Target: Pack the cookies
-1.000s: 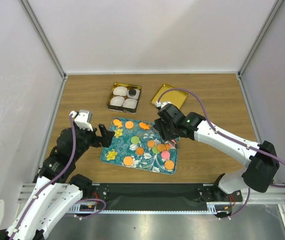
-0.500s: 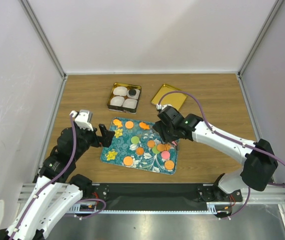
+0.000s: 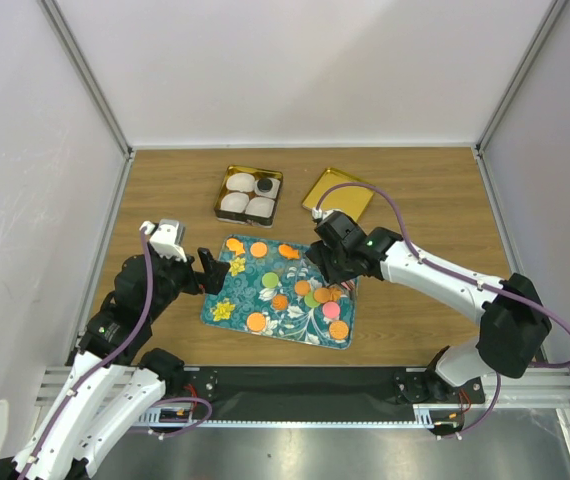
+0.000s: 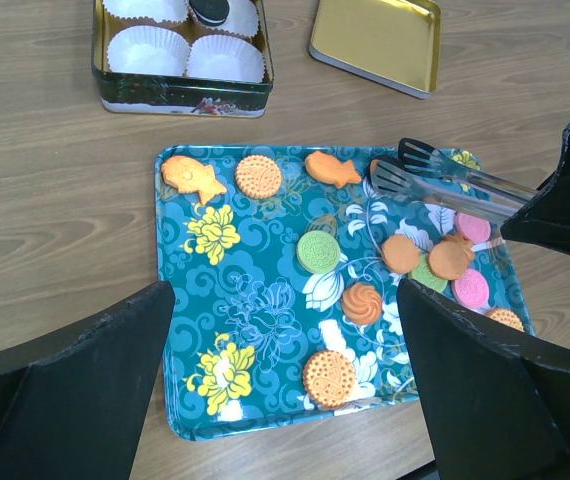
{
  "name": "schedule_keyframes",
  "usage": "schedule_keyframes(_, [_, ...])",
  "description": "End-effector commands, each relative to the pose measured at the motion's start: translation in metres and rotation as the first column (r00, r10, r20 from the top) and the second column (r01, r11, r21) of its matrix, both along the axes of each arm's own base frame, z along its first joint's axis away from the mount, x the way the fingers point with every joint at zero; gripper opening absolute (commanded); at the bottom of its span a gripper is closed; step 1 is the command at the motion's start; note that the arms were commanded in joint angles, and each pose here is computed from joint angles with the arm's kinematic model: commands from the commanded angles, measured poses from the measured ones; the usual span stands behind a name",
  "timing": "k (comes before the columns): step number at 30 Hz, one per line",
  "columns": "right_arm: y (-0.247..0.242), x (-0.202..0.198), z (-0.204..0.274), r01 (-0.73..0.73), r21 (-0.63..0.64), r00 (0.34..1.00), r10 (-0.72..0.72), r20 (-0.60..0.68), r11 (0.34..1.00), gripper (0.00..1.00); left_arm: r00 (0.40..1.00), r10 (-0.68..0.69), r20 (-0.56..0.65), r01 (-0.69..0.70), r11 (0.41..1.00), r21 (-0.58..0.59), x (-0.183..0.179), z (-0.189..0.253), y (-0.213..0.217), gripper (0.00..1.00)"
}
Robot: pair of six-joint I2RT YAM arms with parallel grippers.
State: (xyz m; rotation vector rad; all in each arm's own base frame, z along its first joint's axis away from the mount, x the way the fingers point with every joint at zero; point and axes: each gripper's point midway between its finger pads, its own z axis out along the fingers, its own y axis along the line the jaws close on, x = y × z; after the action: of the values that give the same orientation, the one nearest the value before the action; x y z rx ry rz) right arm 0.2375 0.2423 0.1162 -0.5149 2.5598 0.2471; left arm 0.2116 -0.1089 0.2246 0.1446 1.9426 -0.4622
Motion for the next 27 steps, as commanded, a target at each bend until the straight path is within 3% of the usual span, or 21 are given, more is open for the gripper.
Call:
schedule_keyframes(1, [0.005, 0.006, 0.003, 0.008, 0.027, 1.000, -0.008, 0.018, 1.000, 0.50, 1.000, -0.012, 0.025, 0.012, 1.000, -0.004, 0.002, 0.006, -0.003, 1.00])
schedule_keyframes(9, [0.004, 0.006, 0.011, 0.009, 0.036, 1.000, -0.010, 0.024, 0.999, 0.38, 1.000, -0.015, 0.023, 0.015, 1.000, -0.004, 0.002, 0.005, -0.003, 1.00])
schedule_keyframes(17, [0.002, 0.008, 0.040, 0.005, 0.062, 0.998, -0.010, 0.069, 0.998, 0.33, 1.000, -0.015, 0.025, 0.015, 1.000, -0.005, 0.002, 0.006, -0.003, 1.00])
schedule_keyframes(27, [0.013, 0.016, 0.071, -0.010, 0.119, 0.992, -0.005, 0.124, 0.993, 0.34, 0.999, -0.014, 0.032, 0.014, 1.000, -0.007, 0.002, 0.007, -0.003, 1.00])
